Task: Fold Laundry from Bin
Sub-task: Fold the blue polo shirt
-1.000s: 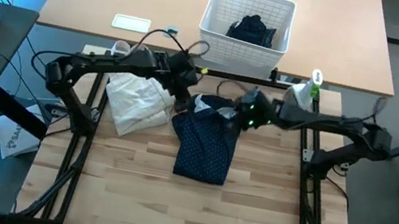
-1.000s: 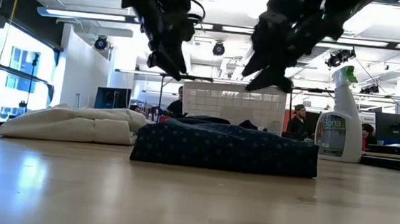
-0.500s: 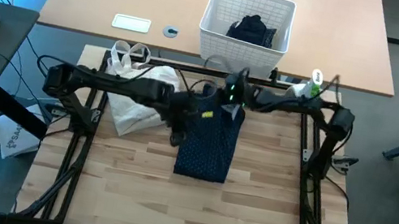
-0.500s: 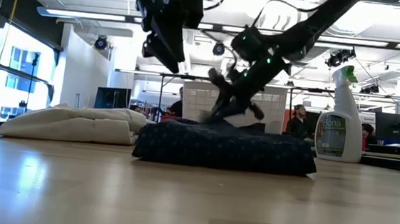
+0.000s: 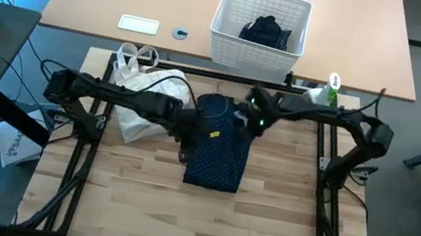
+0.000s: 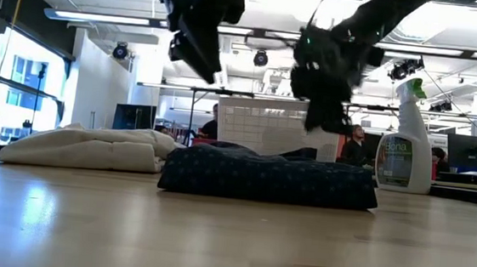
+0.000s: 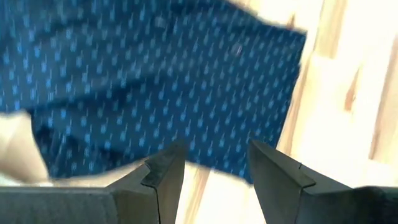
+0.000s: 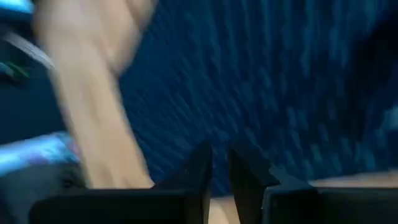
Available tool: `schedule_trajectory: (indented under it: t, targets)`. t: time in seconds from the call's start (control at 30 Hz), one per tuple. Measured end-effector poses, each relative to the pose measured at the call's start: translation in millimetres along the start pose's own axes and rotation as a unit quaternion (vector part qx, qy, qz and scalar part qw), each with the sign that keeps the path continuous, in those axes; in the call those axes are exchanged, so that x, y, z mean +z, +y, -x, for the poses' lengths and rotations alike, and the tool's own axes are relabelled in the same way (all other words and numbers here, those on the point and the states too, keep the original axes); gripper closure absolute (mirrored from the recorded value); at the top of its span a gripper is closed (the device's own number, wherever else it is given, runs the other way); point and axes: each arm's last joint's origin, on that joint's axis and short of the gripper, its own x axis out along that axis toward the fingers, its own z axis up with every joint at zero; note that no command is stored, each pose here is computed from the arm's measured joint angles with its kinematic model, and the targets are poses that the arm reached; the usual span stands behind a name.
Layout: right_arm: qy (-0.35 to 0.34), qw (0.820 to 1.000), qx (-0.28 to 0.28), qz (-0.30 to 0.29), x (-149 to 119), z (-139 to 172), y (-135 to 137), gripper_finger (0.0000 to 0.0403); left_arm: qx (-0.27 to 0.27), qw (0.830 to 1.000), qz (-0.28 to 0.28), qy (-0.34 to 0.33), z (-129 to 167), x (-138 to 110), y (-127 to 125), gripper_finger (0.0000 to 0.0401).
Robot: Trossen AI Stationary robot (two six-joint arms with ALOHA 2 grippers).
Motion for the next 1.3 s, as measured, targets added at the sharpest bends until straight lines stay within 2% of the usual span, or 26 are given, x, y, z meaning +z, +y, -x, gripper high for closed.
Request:
schedule_trajectory:
  t: [0.07, 0.1, 0.13, 0.17, 0.23, 0.27, 0.3, 0.33, 0.37, 0.43, 0.53, 0.67, 0.73, 0.83, 0.93, 1.07, 1.17, 1.3]
  targets:
    - [0.011, 0.999, -0.049, 0.009, -9, -13, -7, 0.0358, -0.007, 1.0, -0.005, -0.023, 0, 4, -1, 0.0241]
    - [-0.001, 0.996, -0.088, 0.01, -10, -18, -13, 0.0358, -0.011, 0.999, -0.005, -0.034, 0, 7, -2, 0.0241]
    - [-0.025, 0.988, -0.149, -0.004, -9, -20, -19, 0.0359, -0.015, 0.999, -0.005, -0.044, 0, 9, -3, 0.0241]
    - [-0.057, 0.972, -0.228, -0.03, -6, -20, -27, 0.0362, -0.018, 0.998, -0.005, -0.054, 0, 10, -3, 0.0241]
    - [-0.149, 0.912, -0.372, -0.083, 2, -9, -39, 0.0371, -0.024, 0.998, -0.007, -0.065, 0, 13, -5, 0.0241]
    - [-0.206, 0.881, -0.414, -0.106, 8, -1, -40, 0.0376, -0.026, 0.997, -0.007, -0.065, 0, 13, -6, 0.0241]
    - [-0.254, 0.859, -0.428, -0.12, 15, 8, -39, 0.0381, -0.028, 0.998, -0.008, -0.063, 0, 12, -7, 0.0241]
    - [-0.289, 0.851, -0.421, -0.124, 22, 19, -36, 0.0387, -0.029, 0.998, -0.007, -0.061, -1, 11, -8, 0.0241]
    - [-0.312, 0.855, -0.399, -0.115, 28, 29, -31, 0.0392, -0.029, 0.998, -0.008, -0.056, -1, 10, -9, 0.0241]
    - [-0.326, 0.879, -0.343, -0.057, 36, 45, -19, 0.04, -0.028, 0.999, -0.009, -0.043, -1, 6, -12, 0.0241]
    - [-0.304, 0.915, -0.262, 0.032, 32, 62, 0, 0.04, -0.026, 0.999, -0.004, -0.021, -1, 0, -18, 0.0241]
    - [-0.217, 0.958, -0.178, 0.057, 11, 63, 16, 0.0394, -0.026, 0.999, -0.021, -0.011, -1, -7, -29, 0.0241]
    - [-0.169, 0.971, -0.15, 0.084, -2, 54, 28, 0.0387, -0.029, 0.998, -0.05, -0.015, -1, -8, -34, 0.0241]
    - [-0.1, 0.979, -0.091, 0.15, -28, 29, 50, 0.0364, -0.03, 0.99, -0.134, -0.016, -1, -12, -42, 0.0241]
    - [-0.037, 0.972, -0.046, 0.226, -57, -1, 68, 0.0327, -0.032, 0.981, -0.193, -0.021, -4, -12, -47, 0.0241]
    - [-0.009, 0.947, 0.002, 0.32, -96, -36, 87, 0.0261, -0.048, 0.977, -0.206, -0.021, -18, -11, -54, 0.0241]
    - [-0.035, 0.911, 0.034, 0.409, -121, -56, 98, 0.0215, -0.064, 0.974, -0.217, -0.008, -38, -13, -60, 0.0239]
    - [-0.096, 0.865, 0.015, 0.492, -154, -77, 104, 0.0174, -0.104, 0.97, -0.219, 0.003, -65, -19, -79, 0.0229]
